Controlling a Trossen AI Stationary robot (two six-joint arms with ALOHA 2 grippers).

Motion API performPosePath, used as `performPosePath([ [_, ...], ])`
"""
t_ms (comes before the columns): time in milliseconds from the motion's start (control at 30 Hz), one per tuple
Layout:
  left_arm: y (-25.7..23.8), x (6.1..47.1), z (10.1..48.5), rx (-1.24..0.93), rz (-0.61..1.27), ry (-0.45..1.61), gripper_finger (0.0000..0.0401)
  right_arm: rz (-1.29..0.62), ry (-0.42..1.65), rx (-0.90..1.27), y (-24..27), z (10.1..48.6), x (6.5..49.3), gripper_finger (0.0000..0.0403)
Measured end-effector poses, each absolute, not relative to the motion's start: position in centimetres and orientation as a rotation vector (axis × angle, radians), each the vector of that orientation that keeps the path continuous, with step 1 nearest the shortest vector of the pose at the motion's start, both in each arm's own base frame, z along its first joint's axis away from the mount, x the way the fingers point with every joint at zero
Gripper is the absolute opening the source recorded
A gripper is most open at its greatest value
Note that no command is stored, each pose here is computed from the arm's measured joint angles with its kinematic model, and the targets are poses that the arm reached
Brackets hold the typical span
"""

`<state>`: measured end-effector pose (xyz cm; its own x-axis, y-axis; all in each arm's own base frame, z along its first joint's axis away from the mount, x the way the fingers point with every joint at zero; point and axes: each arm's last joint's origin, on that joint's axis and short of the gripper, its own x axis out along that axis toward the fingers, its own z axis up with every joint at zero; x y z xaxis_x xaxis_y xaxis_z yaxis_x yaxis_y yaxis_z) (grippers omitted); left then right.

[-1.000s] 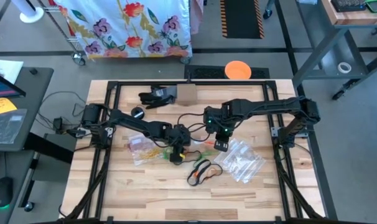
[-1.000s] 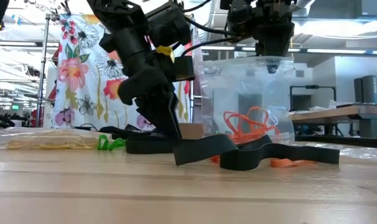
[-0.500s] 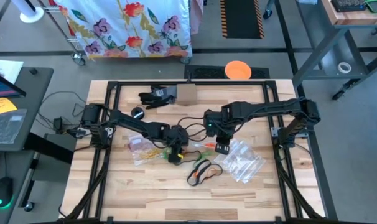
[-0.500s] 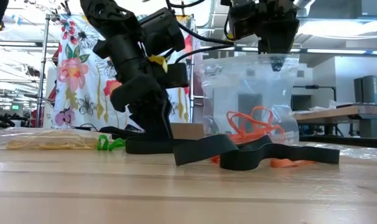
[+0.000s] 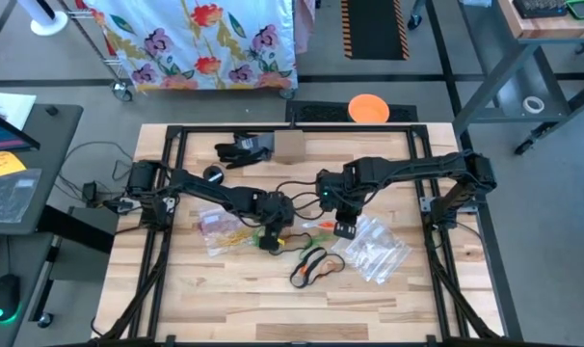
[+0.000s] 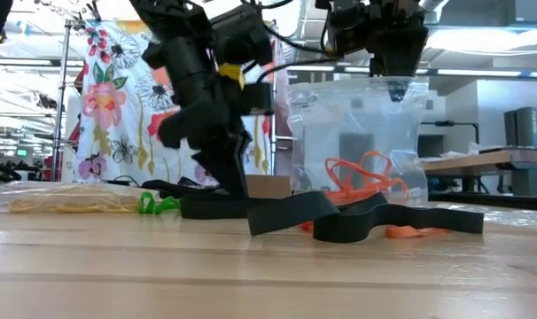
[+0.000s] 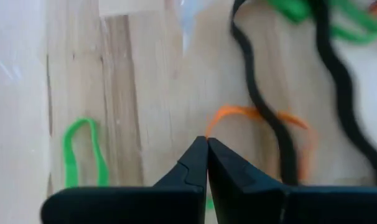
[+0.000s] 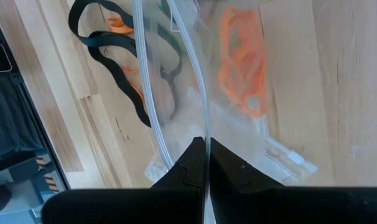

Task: Sort rubber bands
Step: Put the orange rubber band into the transparent zip bag

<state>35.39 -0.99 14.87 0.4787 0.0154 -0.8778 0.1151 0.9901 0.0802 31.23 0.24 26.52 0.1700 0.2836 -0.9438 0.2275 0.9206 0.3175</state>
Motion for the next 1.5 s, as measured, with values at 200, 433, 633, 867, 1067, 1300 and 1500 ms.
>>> performPosePath([
  [200, -2.6, 34.9, 18.2, 0.138, -0.139, 0.992, 0.0001, 0.039, 1.429, 0.437, 0.2, 26.5, 31.1, 0.0005],
  [433, -5.2, 34.0, 22.2, 0.202, -0.226, 0.799, 0.0000, 0.049, 1.382, 0.432, 0.2, 26.6, 31.5, 0.0005],
  [633, -6.6, 35.1, 24.9, 0.267, -0.211, 0.512, 0.0000, 0.068, 1.293, 0.420, 0.2, 26.8, 32.4, 0.0005],
  [867, -6.3, 35.5, 25.6, 0.320, -0.090, 0.434, 0.0000, 0.080, 1.253, 0.411, 0.2, 26.6, 33.0, 0.0005],
  [1067, -5.8, 36.1, 26.1, 0.356, -0.064, 0.353, 0.0000, 0.085, 1.221, 0.407, 0.1, 26.7, 33.3, 0.0005],
  [1300, -5.5, 36.2, 26.4, 0.418, -0.011, 0.327, 0.0000, 0.104, 1.193, 0.391, 0.4, 26.7, 33.6, 0.0005],
  [1500, -5.4, 36.2, 26.3, 0.486, 0.012, 0.344, 0.0000, 0.142, 1.183, 0.340, 0.5, 26.8, 33.7, 0.0005],
])
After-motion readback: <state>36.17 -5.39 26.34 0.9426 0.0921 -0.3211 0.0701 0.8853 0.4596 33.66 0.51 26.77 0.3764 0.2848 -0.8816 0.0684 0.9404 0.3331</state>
